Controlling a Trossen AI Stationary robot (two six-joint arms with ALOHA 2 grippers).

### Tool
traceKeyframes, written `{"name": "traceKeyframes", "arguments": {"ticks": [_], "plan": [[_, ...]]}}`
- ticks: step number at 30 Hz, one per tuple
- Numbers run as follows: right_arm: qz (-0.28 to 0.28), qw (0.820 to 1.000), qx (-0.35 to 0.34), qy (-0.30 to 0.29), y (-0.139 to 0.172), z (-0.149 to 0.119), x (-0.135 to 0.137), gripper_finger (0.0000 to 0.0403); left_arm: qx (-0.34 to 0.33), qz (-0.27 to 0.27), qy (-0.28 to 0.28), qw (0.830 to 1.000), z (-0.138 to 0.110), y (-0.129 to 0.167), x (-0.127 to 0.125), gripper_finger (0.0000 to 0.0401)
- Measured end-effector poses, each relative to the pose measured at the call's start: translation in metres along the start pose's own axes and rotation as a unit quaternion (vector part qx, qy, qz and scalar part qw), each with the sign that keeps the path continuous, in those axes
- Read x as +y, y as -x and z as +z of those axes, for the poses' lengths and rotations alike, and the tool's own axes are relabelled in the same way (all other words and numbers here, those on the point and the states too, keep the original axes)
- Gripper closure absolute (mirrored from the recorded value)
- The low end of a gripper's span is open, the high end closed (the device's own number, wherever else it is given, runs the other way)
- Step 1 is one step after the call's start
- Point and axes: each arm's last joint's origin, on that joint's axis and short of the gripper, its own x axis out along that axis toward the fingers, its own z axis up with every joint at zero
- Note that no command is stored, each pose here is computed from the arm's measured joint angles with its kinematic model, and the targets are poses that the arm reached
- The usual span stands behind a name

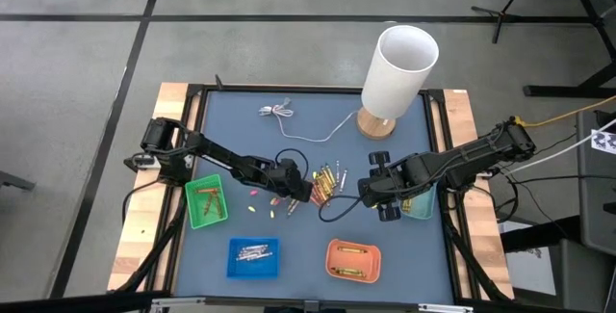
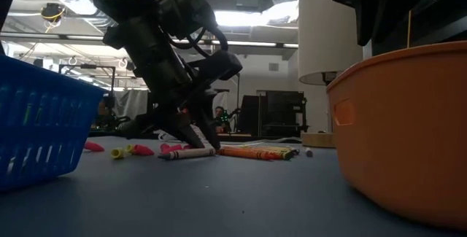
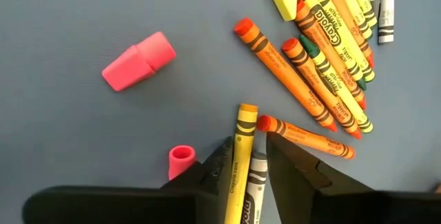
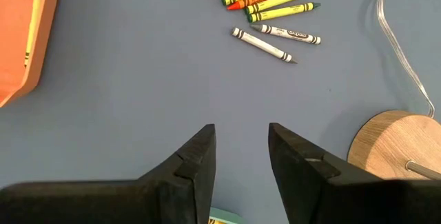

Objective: Sort crayons
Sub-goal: Put the yellow crayon into the dark green bin

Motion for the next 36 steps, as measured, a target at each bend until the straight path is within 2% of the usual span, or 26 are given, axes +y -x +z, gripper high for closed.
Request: {"name": "traceKeyframes", "arguments": {"ticks": [17,20,28,36], "plan": [[0.0,1.0,0.0,0.0,0.0,0.0,0.0,0.0272,-0.023,0.01,-0.002,1.0,0.001,0.0,0.001,0.0381],[0.0,1.0,0.0,0.0,0.0,0.0,0.0,0.0271,-0.027,0.012,-0.017,0.999,0.001,0.0,0.002,0.0394],[-0.002,1.0,0.024,0.015,0.005,-0.008,-0.002,0.0272,-0.023,0.011,-0.026,0.999,0.001,0.0,0.002,0.0396],[0.008,0.998,-0.055,-0.028,0.039,-0.028,-0.012,0.0272,-0.025,-0.014,-0.08,0.996,0.003,0.005,-0.004,0.0399]]}}
